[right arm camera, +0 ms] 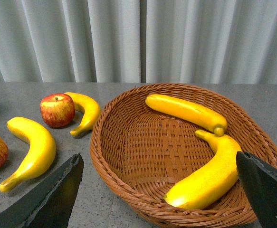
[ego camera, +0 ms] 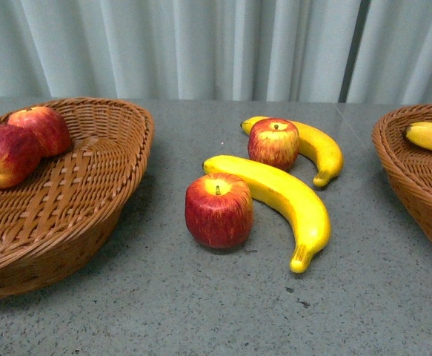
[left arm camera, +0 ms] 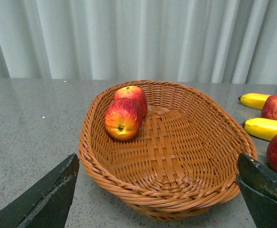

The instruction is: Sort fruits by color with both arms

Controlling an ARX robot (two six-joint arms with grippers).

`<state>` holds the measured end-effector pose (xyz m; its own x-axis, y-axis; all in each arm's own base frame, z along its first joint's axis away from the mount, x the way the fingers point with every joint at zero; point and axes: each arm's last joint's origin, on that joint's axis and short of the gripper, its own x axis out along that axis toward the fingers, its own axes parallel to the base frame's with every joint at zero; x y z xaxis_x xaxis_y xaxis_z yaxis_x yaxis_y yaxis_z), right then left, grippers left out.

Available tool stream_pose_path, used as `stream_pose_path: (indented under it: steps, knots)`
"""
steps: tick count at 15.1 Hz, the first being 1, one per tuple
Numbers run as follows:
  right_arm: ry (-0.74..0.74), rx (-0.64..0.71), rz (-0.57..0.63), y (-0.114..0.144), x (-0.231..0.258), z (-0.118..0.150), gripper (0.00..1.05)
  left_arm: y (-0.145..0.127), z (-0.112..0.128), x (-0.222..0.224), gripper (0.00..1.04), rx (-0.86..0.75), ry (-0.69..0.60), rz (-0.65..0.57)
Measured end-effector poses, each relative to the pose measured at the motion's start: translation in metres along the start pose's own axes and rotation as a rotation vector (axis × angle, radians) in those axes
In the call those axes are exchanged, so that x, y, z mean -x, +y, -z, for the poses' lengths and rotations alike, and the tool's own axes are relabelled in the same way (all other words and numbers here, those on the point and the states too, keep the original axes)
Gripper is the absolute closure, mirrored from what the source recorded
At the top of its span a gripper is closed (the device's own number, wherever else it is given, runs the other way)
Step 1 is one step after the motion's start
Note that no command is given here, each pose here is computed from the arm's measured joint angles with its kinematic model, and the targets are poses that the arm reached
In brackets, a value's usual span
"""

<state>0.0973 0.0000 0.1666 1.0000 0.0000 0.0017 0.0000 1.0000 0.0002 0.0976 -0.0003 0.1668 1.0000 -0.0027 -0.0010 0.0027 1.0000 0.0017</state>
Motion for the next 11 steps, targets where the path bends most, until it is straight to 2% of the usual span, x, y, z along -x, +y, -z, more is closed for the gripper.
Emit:
stream_pose_path:
  steps: [9,10,11]
  knots:
    - [0.000,0.000,0.000,0.0000,0.0000,0.0000,0.07,0.0000,0.0000,0.0000,0.07,0.000,0.000,0.000]
    - [0.000,0.000,0.000,0.0000,0.0000,0.0000,0.07,-0.0002,0.0016,0.0005,0.07,-0.006,0.063,-0.016]
    - [0.000,-0.001,0.001,0.0000,0.0000,0.0000,0.07,-0.0024,-0.0007,-0.0003,0.07,-0.036,0.281,-0.053]
